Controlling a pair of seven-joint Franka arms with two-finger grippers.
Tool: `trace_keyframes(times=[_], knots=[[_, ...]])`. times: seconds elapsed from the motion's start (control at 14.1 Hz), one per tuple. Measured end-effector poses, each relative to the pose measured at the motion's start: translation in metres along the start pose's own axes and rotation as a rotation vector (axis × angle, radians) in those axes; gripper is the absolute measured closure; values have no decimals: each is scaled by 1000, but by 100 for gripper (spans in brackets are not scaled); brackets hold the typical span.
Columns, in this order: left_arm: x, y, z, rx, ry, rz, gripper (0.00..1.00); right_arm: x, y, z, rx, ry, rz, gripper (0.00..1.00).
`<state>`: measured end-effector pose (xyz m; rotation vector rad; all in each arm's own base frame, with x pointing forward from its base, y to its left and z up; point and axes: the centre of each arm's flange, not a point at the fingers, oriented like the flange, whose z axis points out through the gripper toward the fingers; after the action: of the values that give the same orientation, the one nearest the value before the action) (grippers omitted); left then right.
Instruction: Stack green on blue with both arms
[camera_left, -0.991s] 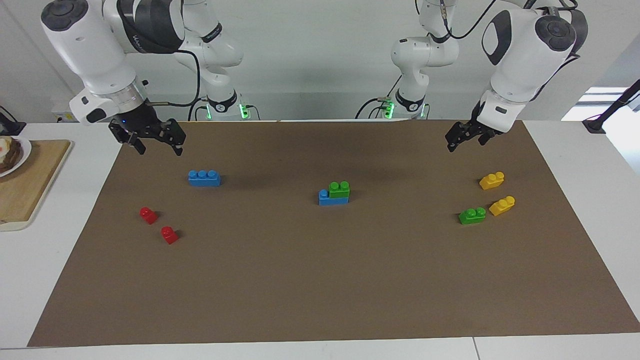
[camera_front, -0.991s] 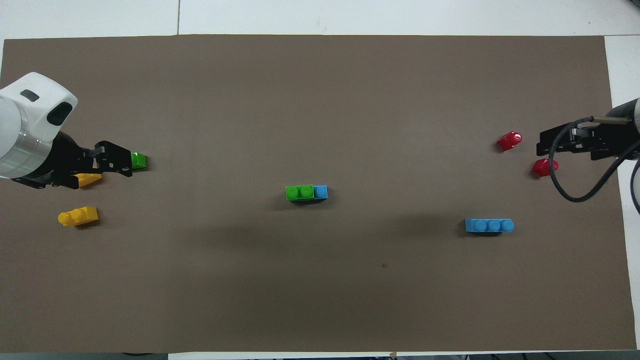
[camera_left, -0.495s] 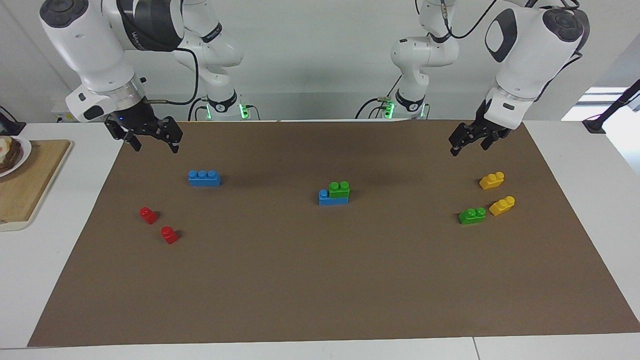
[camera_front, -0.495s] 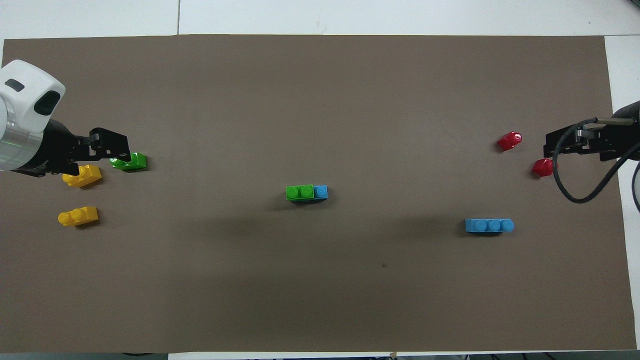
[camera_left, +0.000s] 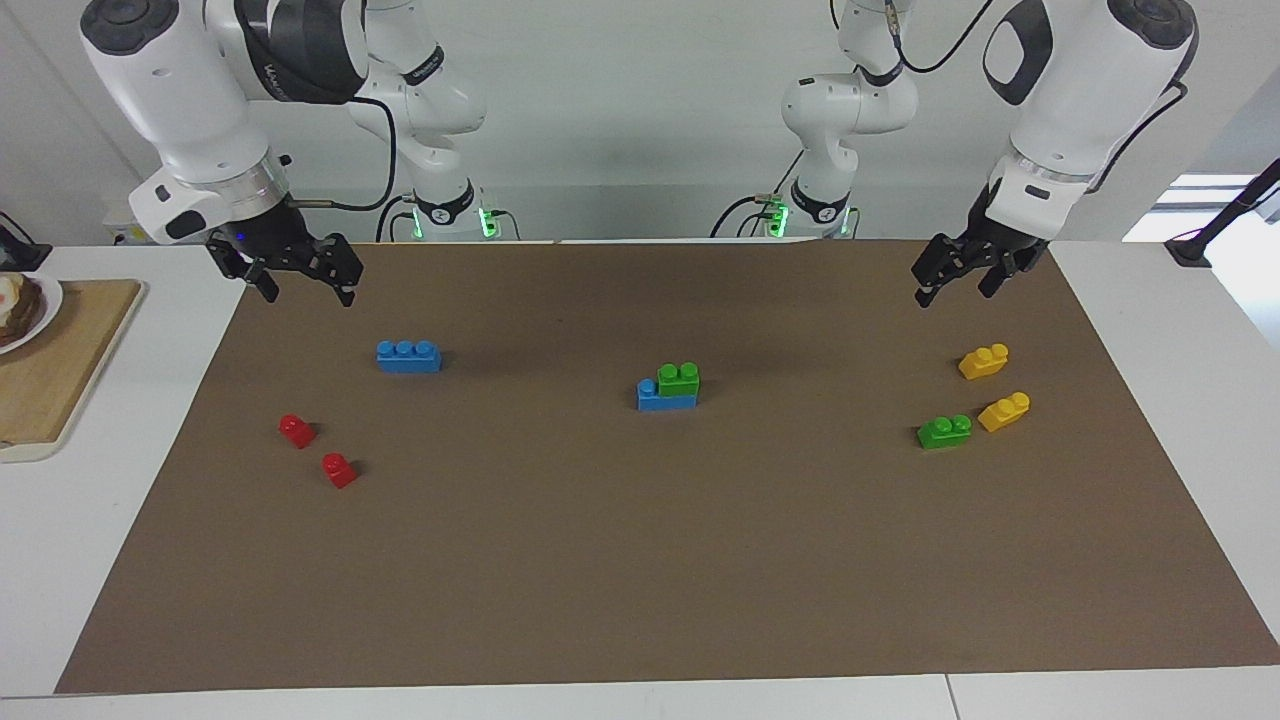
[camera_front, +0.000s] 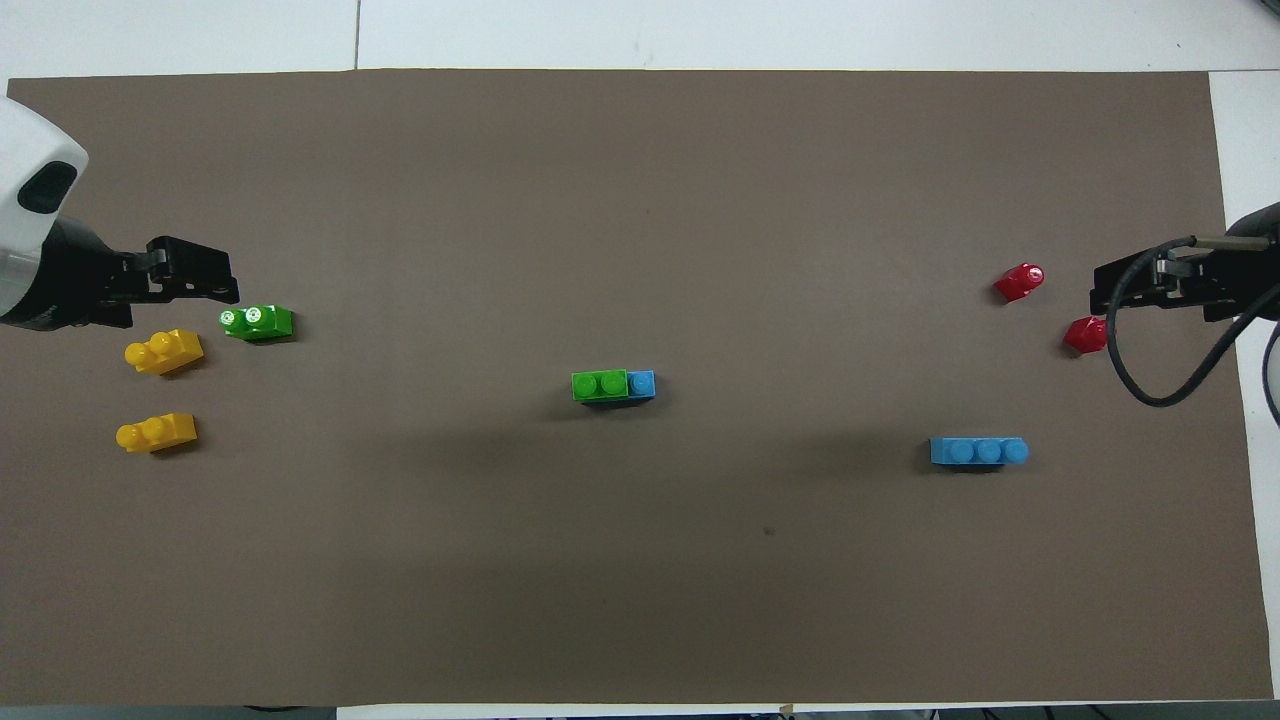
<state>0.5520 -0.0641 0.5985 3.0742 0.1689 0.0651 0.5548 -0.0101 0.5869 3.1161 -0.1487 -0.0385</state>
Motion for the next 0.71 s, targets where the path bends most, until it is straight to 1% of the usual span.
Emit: trace_keyframes(times=[0.14, 0.28, 0.5, 0.71], knots=[[2, -2, -7, -2, 13, 5, 0, 0, 0, -1, 0, 4, 0, 0], [2, -5, -10, 11, 20, 8, 0, 1, 0, -1, 1, 13, 0, 0], [2, -10, -5, 22, 2, 5, 0, 4, 0, -3, 3, 34, 0, 0], [1, -12, -3, 26, -14, 2, 0, 5, 0, -3, 3, 35, 0, 0]])
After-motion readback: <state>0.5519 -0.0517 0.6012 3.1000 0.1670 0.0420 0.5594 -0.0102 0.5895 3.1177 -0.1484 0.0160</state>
